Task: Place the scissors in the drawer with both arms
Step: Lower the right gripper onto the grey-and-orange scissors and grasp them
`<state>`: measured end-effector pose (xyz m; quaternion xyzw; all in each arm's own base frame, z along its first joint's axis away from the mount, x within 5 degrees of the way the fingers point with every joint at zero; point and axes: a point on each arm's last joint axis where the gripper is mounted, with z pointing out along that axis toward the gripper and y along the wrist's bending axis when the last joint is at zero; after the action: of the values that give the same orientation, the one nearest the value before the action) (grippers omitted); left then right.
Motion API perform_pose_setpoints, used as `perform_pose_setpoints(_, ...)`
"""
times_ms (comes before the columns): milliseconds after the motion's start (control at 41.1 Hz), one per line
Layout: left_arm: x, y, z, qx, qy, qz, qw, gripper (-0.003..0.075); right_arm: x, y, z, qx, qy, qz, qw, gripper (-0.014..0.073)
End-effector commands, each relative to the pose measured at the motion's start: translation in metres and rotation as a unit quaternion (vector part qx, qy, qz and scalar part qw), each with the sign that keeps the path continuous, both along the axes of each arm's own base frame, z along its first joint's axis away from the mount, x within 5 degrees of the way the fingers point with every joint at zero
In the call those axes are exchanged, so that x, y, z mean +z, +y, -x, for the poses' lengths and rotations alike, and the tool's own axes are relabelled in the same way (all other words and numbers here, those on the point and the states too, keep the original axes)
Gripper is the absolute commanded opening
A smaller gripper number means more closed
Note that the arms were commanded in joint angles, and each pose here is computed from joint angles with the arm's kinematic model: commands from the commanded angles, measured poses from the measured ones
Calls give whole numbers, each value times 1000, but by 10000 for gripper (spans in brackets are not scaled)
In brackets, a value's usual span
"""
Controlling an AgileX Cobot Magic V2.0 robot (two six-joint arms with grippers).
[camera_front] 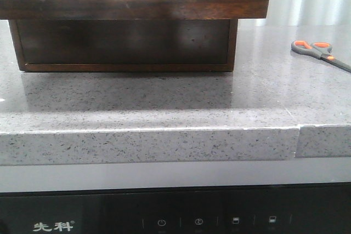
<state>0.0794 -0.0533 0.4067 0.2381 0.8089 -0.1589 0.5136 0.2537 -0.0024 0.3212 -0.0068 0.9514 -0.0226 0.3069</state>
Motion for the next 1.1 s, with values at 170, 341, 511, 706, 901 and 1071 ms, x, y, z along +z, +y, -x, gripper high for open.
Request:
perform_pose_setpoints(170, 17, -1, 1, -8, -43, 35, 998, 419, 19, -1, -62, 15, 32, -8, 999, 603)
perform_pose_setpoints(341, 17, -1, 1, -8, -43, 35, 998, 419, 11, -5, -99, 20, 63, -16, 998, 603)
perform_pose_setpoints(511, 17, -1, 1, -8, -43, 35, 998, 419, 3, -11, -129, 21, 85, -18, 996, 548)
perform_pose_setpoints(706, 17, -1, 1, -8, -43, 35, 998, 419, -7, -11, -157, 27, 99, -31, 994, 473)
perform_pose_setpoints(901, 17, -1, 1, -8, -43, 35, 998, 419, -14, -11, -176, 29, 102, -37, 994, 466)
perform_pose_setpoints(1071, 17, -1, 1, -8, -43, 35, 998, 419, -23, -11, -188, 29, 112, -38, 993, 466)
